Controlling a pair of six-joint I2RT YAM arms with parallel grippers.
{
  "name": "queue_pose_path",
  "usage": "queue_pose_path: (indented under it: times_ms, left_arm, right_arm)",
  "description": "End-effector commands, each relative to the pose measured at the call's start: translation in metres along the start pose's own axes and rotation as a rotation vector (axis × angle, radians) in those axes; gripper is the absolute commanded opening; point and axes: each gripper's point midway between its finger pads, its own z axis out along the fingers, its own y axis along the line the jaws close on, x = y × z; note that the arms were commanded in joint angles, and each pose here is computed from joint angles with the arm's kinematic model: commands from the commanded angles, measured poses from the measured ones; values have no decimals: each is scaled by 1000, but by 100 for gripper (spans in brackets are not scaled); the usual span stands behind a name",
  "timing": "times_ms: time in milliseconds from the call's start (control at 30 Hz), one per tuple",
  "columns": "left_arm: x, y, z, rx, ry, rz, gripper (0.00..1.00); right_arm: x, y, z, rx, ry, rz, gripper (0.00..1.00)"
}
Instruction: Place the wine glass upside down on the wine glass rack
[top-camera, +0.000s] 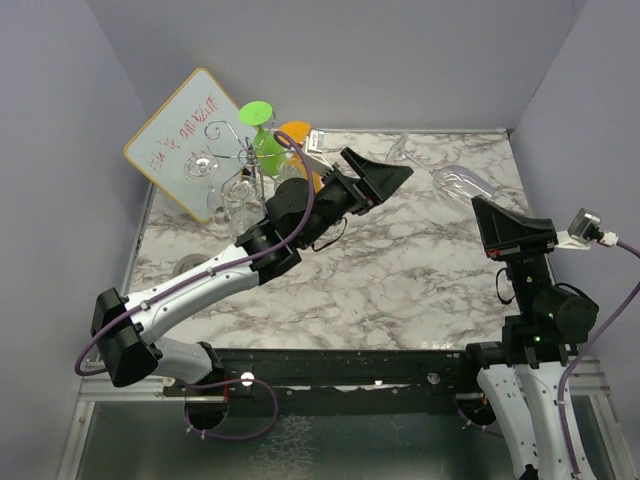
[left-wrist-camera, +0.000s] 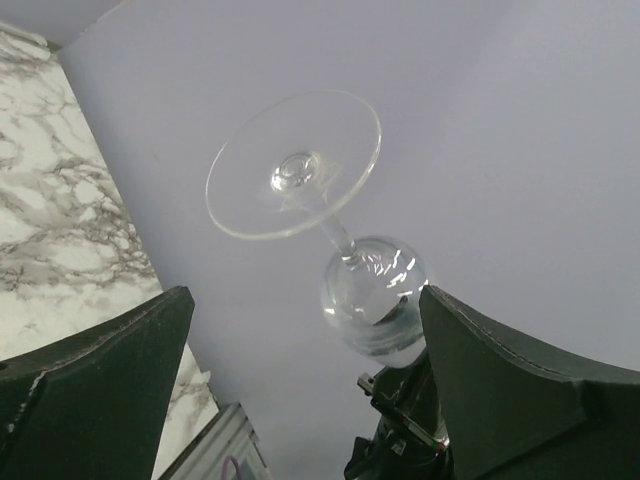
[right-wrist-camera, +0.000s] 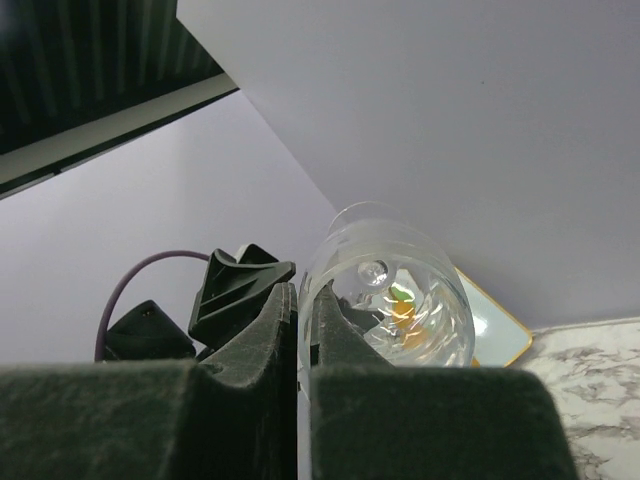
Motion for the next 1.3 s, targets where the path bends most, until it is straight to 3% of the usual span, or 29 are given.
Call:
queue_pose_path:
  times_ms: [0, 167, 300, 567, 833, 967, 1033, 1133, 1267]
  left_arm:
    - [-23, -27, 7, 77, -120, -36, 95]
    - [-27, -33, 12, 121, -162, -115, 90]
    - [-32, -39, 17, 128, -206, -154, 78]
    - [-36, -47, 24, 123, -271, -221, 66]
    - [-43, -58, 31, 139, -326, -236, 34]
    - [-48, -62, 33, 148, -356, -265, 26]
    - [-48, -65, 34, 161, -357, -284, 31]
    - [-47, -71, 35, 180, -348, -282, 62]
    - [-41, -73, 35, 187, -325, -283, 73]
  right_arm:
    - [-2, 36, -3, -163, 15, -33, 1]
    - [6, 45, -3, -222, 70, -80, 1]
    - [10, 47, -3, -254, 87, -75, 1]
    - [17, 38, -2, -263, 92, -77, 1]
    - [19, 35, -2, -259, 103, -133, 1]
    - [23, 29, -2, -256, 114, -150, 1]
    - [25, 26, -2, -256, 119, -169, 1]
    - [25, 19, 1, -236, 109, -194, 1]
    - [16, 15, 5, -213, 57, -190, 1]
